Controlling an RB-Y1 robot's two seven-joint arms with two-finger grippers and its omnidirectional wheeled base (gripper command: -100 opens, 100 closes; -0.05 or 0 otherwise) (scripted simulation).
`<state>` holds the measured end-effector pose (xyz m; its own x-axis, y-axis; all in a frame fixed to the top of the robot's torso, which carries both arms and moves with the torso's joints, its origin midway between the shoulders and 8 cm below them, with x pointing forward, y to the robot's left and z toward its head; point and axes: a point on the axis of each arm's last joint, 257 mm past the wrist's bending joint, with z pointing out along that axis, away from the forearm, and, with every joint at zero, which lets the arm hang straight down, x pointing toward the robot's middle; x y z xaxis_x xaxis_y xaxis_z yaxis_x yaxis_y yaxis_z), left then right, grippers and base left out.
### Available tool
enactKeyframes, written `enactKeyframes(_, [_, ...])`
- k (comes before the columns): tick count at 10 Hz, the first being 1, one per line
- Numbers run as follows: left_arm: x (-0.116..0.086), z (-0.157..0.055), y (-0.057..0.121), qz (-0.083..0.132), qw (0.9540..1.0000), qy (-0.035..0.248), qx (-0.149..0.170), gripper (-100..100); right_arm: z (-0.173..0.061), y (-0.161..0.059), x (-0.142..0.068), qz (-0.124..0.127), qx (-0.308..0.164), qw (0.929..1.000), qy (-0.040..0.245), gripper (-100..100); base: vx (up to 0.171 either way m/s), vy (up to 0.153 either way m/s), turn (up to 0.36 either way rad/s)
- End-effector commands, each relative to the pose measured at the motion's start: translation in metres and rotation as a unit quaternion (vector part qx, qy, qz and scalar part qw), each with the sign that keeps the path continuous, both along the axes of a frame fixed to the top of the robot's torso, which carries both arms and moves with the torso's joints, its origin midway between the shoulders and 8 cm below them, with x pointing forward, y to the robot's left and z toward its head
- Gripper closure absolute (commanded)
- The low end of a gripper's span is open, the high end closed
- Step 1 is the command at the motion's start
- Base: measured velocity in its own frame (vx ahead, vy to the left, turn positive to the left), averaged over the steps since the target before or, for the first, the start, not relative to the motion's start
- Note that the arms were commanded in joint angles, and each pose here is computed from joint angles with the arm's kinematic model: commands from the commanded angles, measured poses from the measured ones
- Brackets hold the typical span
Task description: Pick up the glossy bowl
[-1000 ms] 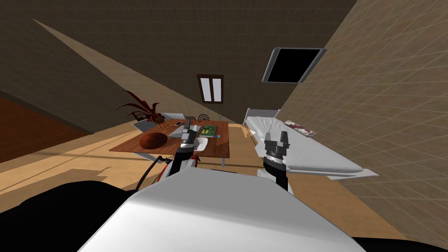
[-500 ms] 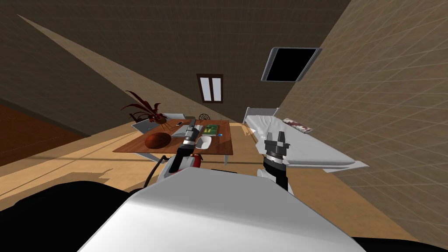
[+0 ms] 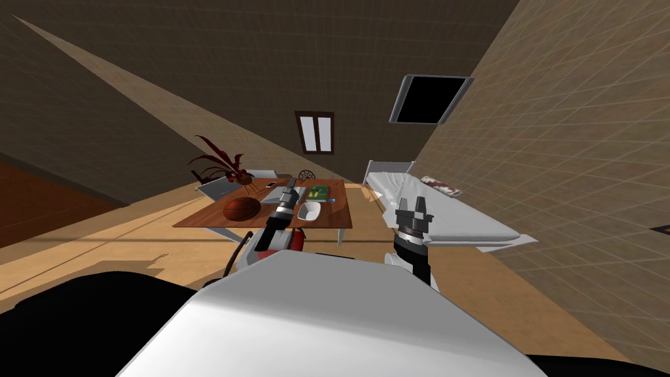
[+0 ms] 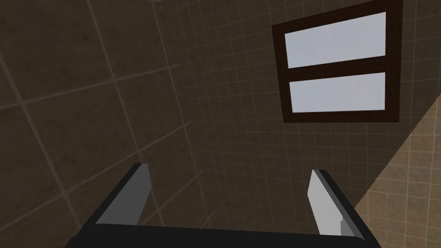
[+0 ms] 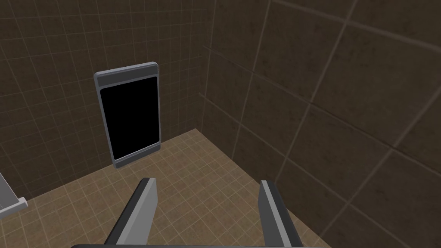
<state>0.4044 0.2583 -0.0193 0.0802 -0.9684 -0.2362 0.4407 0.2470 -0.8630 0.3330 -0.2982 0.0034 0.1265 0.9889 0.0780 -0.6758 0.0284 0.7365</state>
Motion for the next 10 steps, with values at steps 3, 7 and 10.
enactKeyframes(3, [0.018,-0.009,0.004,0.007,0.9994,0.032,0.008,-100,0.0,0.0,0.0,0.0,0.0,1.0,0.0,0,-0.062,0.084,-0.05])
enactKeyframes(7, [0.034,-0.019,0.01,0.018,0.9978,0.062,0.012,-100,0.0,0.0,0.0,0.0,0.0,1.0,0.0,0,-0.07,0.101,-0.051])
enactKeyframes(10, [0.044,-0.031,0.016,0.029,0.9953,0.092,0.01,-100,0.0,0.0,0.0,0.0,0.0,1.0,0.0,0,-0.066,0.076,-0.05])
